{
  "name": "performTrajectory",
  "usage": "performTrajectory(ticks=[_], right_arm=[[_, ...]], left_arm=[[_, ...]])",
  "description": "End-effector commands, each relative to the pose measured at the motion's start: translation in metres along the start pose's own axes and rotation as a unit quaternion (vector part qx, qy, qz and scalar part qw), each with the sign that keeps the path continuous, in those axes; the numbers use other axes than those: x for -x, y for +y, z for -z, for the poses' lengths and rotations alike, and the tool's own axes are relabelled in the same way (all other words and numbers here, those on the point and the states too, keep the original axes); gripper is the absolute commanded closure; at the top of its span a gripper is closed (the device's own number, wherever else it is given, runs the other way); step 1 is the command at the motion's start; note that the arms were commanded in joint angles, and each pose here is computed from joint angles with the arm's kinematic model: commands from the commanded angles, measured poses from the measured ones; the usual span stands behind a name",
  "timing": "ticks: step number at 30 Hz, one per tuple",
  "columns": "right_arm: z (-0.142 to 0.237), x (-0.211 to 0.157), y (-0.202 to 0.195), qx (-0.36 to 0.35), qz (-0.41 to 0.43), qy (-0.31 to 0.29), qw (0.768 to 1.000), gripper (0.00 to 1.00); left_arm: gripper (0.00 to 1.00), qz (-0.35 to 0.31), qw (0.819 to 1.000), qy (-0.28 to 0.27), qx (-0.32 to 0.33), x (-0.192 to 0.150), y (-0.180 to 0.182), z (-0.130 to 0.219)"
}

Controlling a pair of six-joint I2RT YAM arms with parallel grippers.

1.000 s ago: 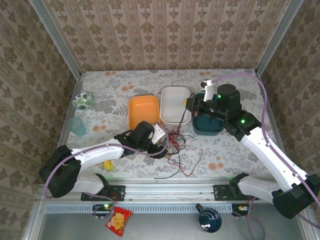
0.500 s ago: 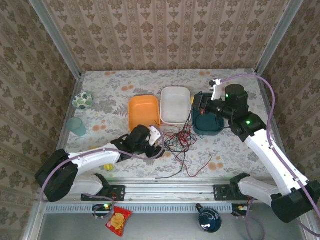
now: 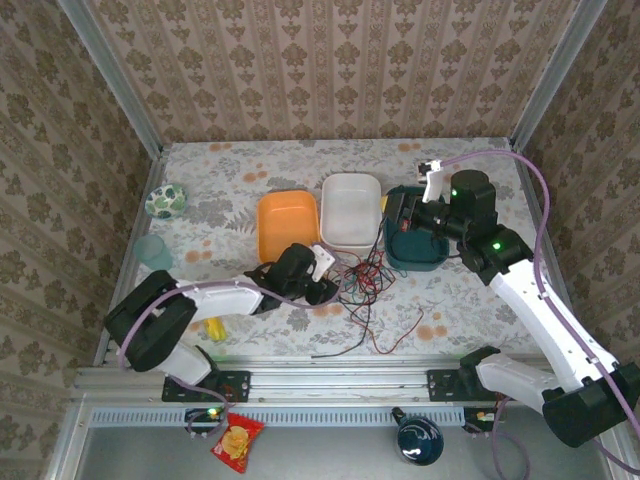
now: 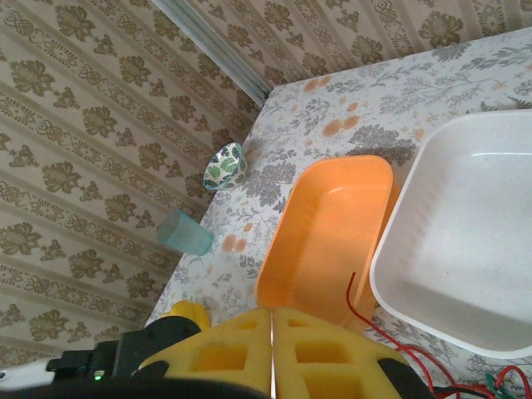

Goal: Untangle the cables

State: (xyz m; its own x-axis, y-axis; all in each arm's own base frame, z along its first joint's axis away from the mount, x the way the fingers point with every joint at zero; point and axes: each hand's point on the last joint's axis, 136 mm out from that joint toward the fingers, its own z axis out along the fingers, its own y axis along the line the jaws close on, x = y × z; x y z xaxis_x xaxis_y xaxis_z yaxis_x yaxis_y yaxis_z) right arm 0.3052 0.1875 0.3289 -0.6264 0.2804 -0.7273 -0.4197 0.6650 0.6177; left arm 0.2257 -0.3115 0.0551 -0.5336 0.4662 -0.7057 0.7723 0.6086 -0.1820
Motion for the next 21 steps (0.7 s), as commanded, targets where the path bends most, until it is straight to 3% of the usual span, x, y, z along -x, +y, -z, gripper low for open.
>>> performTrajectory(ticks=[1, 8, 10, 16, 21], right_arm=[[0.010, 0.005, 0.011, 0.015, 0.006, -0.009, 1.000, 1.00], [0.020, 0.012, 0.012, 0.000, 0.018, -0.024, 1.000, 1.00], [0.024, 0.017, 0.011, -0.009, 0.023, -0.036, 0.999, 1.00], [0.052, 0.049, 0.010, -0.075, 0.074, -0.095, 0.990, 1.00], [0.092, 0.081, -0.006, -0.185, 0.108, -0.172, 0.962, 1.00]], left_arm=[[0.56, 0.009, 1.000, -0.016, 0.003, 0.013, 0.004, -0.008], [0.93, 0.007, 1.000, -0.001, 0.012, 0.004, 0.010, -0.023], [0.98, 0.008, 1.000, 0.003, 0.015, 0.002, 0.011, -0.025], [1.00, 0.018, 0.998, 0.023, 0.052, -0.010, 0.022, -0.019], [1.00, 0.047, 0.993, 0.025, 0.105, -0.021, 0.037, 0.000]])
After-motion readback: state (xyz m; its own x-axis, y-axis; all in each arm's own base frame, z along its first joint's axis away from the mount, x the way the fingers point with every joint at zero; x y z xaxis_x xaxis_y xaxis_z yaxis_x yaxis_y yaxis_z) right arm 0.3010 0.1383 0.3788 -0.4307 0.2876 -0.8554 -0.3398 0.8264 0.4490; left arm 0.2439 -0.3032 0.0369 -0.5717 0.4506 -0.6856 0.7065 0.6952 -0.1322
